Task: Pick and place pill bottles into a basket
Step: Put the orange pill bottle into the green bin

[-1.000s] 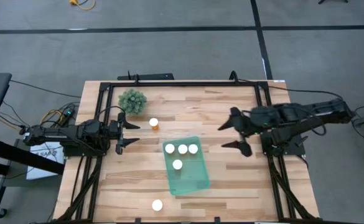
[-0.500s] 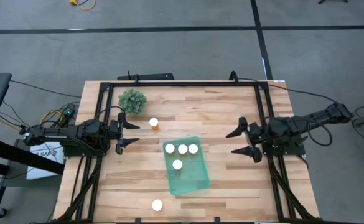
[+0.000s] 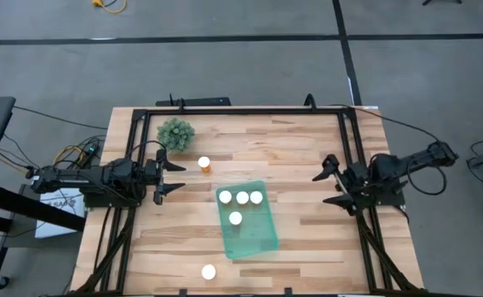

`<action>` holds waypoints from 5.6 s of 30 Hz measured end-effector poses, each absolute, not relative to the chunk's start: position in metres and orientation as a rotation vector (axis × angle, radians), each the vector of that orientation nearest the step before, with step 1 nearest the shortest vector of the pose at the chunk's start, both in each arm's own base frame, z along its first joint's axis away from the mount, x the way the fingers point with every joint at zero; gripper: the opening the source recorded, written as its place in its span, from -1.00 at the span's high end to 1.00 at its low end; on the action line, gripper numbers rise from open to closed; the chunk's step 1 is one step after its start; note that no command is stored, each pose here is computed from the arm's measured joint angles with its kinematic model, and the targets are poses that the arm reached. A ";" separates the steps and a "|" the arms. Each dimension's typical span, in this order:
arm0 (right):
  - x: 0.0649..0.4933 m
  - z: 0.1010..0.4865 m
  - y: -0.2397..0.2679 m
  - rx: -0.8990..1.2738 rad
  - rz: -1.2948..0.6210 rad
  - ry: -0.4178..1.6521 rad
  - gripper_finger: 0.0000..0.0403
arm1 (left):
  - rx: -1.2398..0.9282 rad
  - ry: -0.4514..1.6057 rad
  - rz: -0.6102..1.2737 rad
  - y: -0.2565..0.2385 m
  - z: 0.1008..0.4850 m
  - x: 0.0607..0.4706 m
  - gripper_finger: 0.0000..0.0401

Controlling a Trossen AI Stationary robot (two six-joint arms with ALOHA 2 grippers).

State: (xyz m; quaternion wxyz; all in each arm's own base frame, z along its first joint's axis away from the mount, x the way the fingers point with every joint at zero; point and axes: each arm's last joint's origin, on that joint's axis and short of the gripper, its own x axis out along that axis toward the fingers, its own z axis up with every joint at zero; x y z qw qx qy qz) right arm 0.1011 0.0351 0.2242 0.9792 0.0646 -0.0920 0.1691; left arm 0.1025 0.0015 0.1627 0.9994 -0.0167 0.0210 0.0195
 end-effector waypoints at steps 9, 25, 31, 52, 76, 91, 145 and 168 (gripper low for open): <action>0.090 0.231 0.036 0.086 0.388 -0.285 -0.62 | -0.034 0.042 0.039 0.001 0.163 0.102 -0.23; 0.088 0.204 0.041 0.102 0.450 -0.373 -0.62 | -0.033 0.042 0.039 0.002 0.163 0.102 -0.23; 0.091 0.197 0.039 0.091 0.398 -0.299 -0.62 | -0.033 0.042 0.039 0.002 0.163 0.102 -0.23; 0.106 0.162 0.012 0.089 0.001 0.060 -0.62 | -0.033 0.042 0.039 0.002 0.163 0.102 -0.23; 0.109 0.151 0.005 0.218 -0.050 0.186 -0.62 | -0.033 0.042 0.039 0.001 0.163 0.102 -0.23; 0.109 0.151 0.005 0.219 -0.051 0.185 -0.62 | -0.044 0.037 0.039 0.001 0.163 0.102 -0.23; 0.109 0.150 0.005 0.219 -0.052 0.185 -0.62 | 0.001 0.787 0.601 0.016 0.303 0.175 -0.54; 0.109 0.150 0.005 0.219 -0.052 0.185 -0.62 | -0.086 1.098 0.635 0.014 0.235 0.226 -0.54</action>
